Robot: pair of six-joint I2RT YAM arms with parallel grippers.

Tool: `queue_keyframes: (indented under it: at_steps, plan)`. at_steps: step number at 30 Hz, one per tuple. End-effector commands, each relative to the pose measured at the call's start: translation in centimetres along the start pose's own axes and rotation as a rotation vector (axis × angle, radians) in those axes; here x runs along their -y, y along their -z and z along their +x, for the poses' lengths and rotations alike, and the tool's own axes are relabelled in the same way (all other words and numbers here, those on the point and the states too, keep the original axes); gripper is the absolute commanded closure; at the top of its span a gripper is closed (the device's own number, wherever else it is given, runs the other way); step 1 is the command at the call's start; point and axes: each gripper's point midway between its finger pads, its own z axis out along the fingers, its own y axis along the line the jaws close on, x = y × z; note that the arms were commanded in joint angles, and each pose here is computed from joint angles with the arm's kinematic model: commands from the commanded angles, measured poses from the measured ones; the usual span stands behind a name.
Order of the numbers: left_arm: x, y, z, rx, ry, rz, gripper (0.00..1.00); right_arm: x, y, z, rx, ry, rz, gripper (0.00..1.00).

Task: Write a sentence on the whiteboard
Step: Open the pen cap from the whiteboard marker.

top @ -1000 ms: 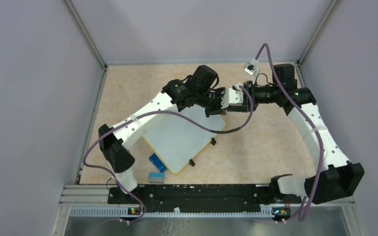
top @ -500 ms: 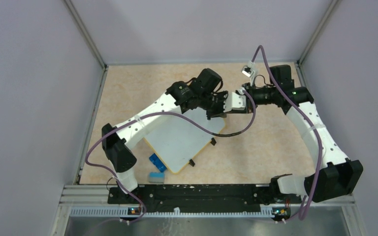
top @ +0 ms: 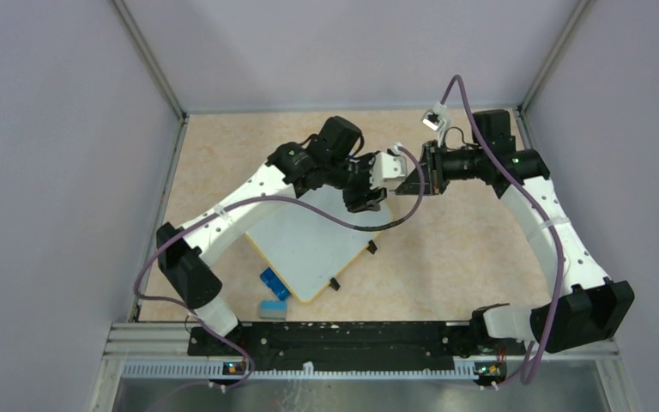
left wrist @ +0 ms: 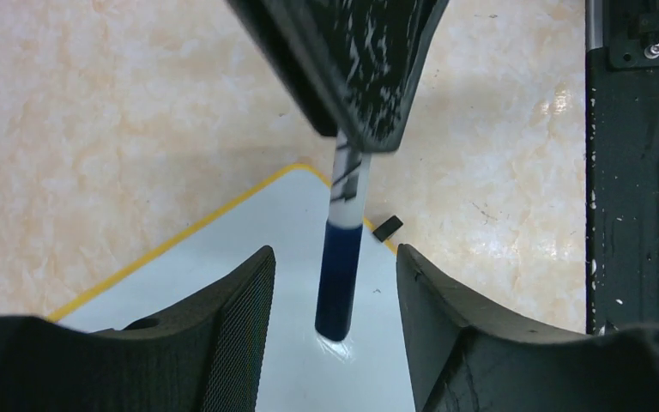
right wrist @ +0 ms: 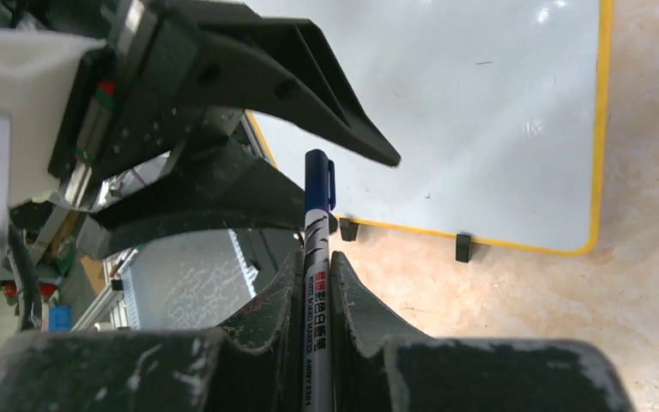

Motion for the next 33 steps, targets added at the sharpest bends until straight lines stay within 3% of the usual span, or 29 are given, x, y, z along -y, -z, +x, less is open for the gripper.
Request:
queue_keyframes:
  at_steps: [1,9,15,18,21,28,30,32,33]
  plan:
    - [0.7,2.8,-2.2,0.111,-0.049,-0.021,0.4,-2.0,0.4,-1.6,0.035,0.066,-0.062,1.0]
    - [0.8,2.5,-2.7,0.14,-0.054,-0.006,0.6,-3.0,0.4,-1.1,0.024,0.05,-0.13,1.0]
    - [0.9,2.0,-3.5,0.169,-0.024,0.025,0.88,-3.0,0.2,-0.8,0.019,0.047,-0.14,1.0]
    - [0.7,1.9,-3.6,0.167,-0.005,0.02,1.0,-3.1,0.2,-0.8,0.015,0.057,-0.142,0.89]
    - [0.3,1.7,-3.6,0.163,0.006,0.007,1.0,-2.9,0.2,-0.8,0.017,0.059,-0.128,0.82]
    - [0.3,1.9,-3.8,0.165,0.005,0.003,1.0,-2.9,0.1,-0.7,0.014,0.064,-0.125,0.81]
    - [0.3,1.9,-3.7,0.163,0.007,0.001,1.0,-2.9,0.1,-0.8,0.014,0.064,-0.126,0.87]
    - [0.3,2.0,-3.8,0.163,0.008,-0.001,1.0,-3.0,0.1,-0.8,0.014,0.068,-0.128,0.99]
    - [0.3,2.0,-3.7,0.162,0.009,-0.001,1.0,-3.0,0.1,-0.8,0.014,0.067,-0.128,1.0]
